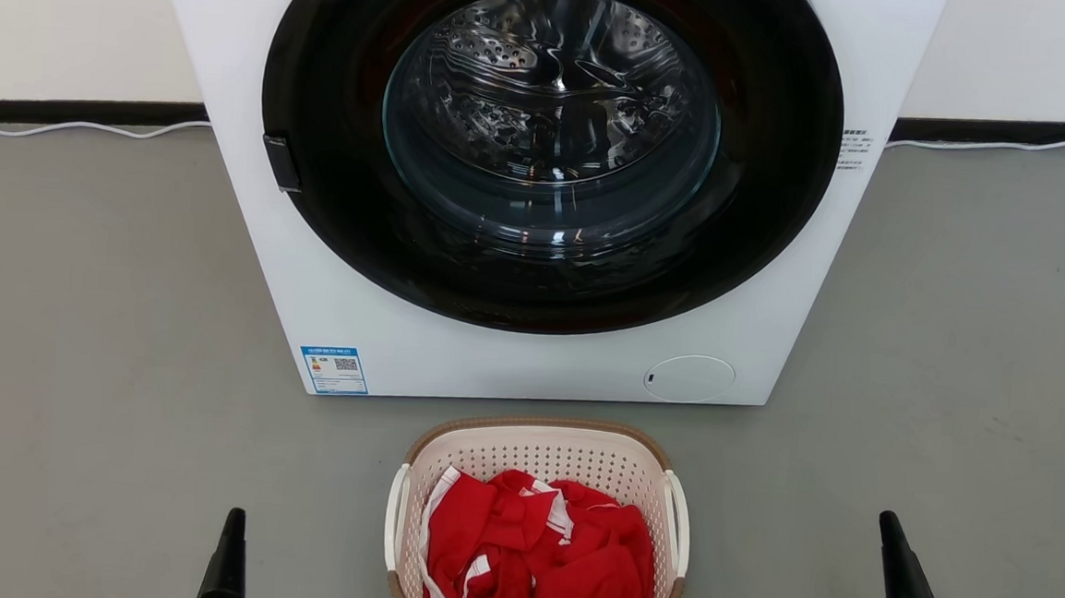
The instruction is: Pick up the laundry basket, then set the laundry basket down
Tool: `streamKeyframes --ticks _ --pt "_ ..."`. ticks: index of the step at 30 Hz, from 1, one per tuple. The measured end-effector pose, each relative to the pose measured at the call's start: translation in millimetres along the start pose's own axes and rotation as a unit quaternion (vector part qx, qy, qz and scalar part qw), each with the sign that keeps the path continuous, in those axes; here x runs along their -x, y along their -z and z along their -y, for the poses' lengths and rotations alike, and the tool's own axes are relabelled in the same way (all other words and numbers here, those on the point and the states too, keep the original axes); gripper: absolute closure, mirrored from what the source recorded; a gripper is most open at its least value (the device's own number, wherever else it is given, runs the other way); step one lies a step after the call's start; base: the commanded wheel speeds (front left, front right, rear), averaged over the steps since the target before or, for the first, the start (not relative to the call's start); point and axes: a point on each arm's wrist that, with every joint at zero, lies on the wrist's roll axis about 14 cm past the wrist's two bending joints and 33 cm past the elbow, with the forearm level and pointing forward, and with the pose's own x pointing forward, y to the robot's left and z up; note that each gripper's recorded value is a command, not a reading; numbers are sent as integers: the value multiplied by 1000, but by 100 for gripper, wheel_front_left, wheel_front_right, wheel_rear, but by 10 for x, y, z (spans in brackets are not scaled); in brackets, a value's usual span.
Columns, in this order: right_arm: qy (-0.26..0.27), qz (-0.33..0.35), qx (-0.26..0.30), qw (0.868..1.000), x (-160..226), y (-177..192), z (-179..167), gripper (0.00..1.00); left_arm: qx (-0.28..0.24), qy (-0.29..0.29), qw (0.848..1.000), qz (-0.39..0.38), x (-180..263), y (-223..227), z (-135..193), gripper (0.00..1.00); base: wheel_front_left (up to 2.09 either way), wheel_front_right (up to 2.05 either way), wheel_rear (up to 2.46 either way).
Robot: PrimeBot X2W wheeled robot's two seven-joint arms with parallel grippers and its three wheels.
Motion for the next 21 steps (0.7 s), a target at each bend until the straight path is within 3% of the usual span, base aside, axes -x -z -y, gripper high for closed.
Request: streamKeyframes --ticks 12,21 --pt "-20 -16 118 993 -33 83 -97 0 -131 14 991 -13 0 102 69 0 0 0 0" --pt "-22 -27 185 982 -27 172 -75 0 -199 19 980 -4 7 76 103 0 0 0 0"
